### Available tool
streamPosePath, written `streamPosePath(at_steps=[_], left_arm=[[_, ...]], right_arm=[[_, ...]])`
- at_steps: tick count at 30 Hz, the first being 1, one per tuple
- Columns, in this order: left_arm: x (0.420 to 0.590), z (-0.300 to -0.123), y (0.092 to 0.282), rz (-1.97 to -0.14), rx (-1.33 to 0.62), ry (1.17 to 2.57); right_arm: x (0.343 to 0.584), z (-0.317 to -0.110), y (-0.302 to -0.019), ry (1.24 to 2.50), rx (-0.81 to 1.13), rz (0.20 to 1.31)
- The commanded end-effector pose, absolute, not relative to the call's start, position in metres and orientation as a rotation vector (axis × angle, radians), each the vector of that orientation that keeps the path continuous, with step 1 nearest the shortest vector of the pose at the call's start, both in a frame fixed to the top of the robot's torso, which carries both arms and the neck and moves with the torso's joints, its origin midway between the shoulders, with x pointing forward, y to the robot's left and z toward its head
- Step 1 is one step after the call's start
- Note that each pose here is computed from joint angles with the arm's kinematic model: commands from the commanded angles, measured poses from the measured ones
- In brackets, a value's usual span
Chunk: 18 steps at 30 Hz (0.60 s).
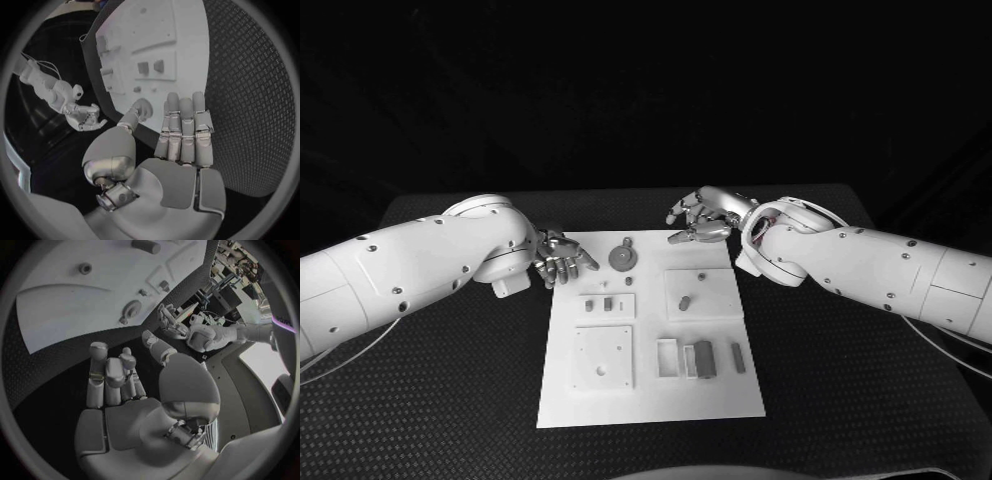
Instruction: Assemble the parts on the task board
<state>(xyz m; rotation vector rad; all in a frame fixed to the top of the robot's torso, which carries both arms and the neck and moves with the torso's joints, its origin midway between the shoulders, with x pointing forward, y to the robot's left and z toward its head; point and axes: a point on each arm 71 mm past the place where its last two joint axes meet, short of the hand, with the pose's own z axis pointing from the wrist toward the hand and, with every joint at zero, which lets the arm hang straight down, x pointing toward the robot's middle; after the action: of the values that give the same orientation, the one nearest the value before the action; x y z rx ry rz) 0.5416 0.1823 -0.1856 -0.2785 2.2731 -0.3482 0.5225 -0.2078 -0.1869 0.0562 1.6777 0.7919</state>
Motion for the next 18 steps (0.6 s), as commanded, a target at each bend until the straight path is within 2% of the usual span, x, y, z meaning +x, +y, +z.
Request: streamPosePath(at_steps=[1, 4, 9, 13, 18], left_arm=[[0.546, -0.167, 0.182, -0.53, -0.367, 2.068], [0.545, -0.159, 0.175, -0.634, -0.326, 1.973], [0.537, -0.152, 0.153, -0.709, -0.065, 1.832], [0.528, -0.155, 0.137, -0.718, 0.153, 1.727], [0.52, -0.17, 0.125, -0.716, 0.316, 1.662]], right_arm=[[0.523, -0.187, -0.209, 1.678, 0.052, 0.794], [0.523, -0.187, -0.21, 1.674, 0.054, 0.791], [0.524, -0.187, -0.212, 1.669, 0.057, 0.788], [0.524, -0.186, -0.212, 1.661, 0.06, 0.787], [0.525, -0.185, -0.213, 1.638, 0.074, 0.779]])
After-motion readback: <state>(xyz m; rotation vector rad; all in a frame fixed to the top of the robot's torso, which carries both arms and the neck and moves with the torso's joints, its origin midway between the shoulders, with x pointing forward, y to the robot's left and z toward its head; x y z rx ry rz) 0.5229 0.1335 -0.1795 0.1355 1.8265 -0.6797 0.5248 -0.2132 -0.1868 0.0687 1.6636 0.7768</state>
